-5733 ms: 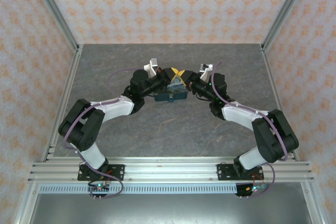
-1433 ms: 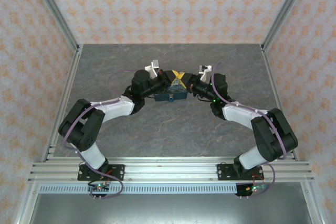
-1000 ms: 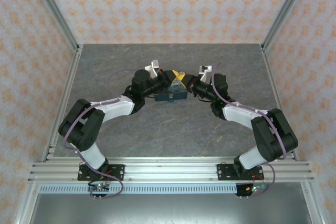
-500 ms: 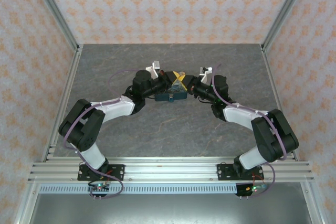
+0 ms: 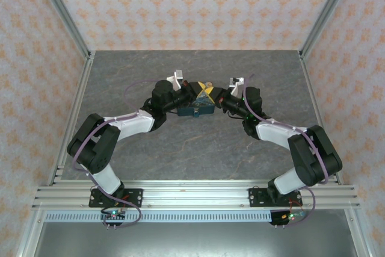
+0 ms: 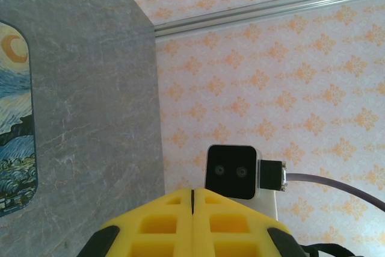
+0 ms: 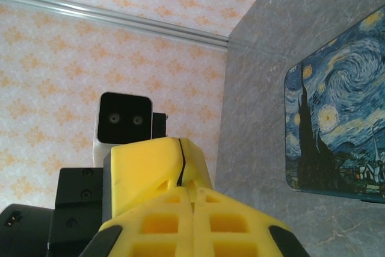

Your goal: Unlock a padlock with a key

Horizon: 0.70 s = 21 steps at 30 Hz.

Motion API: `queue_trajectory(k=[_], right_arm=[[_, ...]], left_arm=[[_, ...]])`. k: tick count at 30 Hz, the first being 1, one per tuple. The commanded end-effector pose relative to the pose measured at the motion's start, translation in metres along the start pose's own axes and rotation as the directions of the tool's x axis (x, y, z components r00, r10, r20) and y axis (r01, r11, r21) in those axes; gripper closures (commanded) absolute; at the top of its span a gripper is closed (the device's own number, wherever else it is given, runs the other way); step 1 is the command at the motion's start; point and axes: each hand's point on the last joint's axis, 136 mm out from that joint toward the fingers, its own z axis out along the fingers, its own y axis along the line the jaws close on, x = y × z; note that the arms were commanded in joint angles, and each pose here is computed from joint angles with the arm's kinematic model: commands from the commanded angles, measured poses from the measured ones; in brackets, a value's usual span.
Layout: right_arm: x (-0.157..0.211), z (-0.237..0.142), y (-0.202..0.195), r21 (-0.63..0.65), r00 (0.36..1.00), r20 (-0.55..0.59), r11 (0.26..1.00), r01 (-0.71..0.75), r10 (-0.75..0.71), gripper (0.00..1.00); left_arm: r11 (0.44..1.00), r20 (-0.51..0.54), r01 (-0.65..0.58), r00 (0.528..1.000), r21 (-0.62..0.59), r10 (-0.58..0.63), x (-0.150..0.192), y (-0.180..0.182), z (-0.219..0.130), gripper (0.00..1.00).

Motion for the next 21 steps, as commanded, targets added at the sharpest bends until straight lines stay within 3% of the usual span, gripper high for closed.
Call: queue_trajectory(k=[1, 8, 9, 13, 14, 16, 21], right_arm=[[0.000, -0.005, 0.003, -0.011, 1.000, 0.009, 1.000, 0.021, -0.020, 1.00], [-0.002, -0.009, 0.000, -0.003, 0.999, 0.030, 0.999, 0.034, -0.034, 1.00], [-0.003, -0.010, 0.000, -0.002, 0.999, 0.036, 0.999, 0.036, -0.036, 1.00], [-0.007, -0.011, 0.000, -0.002, 0.998, 0.044, 0.999, 0.040, -0.040, 1.00], [-0.007, -0.011, 0.000, -0.002, 0.998, 0.044, 0.999, 0.040, -0.040, 1.00], [-0.008, -0.011, 0.001, -0.002, 0.998, 0.041, 0.999, 0.044, -0.044, 1.00], [-0.013, -0.008, -0.002, 0.018, 0.998, 0.042, 0.999, 0.052, -0.052, 1.00]], left_arm=[[0.996, 0.022, -0.055, 0.998, 0.071, 0.053, -0.004, -0.030, -0.002, 1.00], [0.997, 0.028, -0.056, 0.998, 0.058, 0.055, -0.004, -0.029, -0.006, 1.00], [0.998, 0.032, -0.056, 0.998, 0.042, 0.055, -0.005, -0.026, -0.007, 0.91], [0.997, 0.067, -0.073, 0.995, -0.023, 0.074, -0.009, -0.015, -0.022, 0.40], [0.996, 0.072, -0.077, 0.994, -0.042, 0.080, -0.010, -0.011, -0.027, 0.33], [0.992, 0.079, -0.089, 0.992, -0.084, 0.096, -0.010, -0.004, -0.037, 0.25], [0.955, 0.018, -0.176, 0.982, -0.237, 0.185, -0.001, 0.018, -0.056, 0.20]])
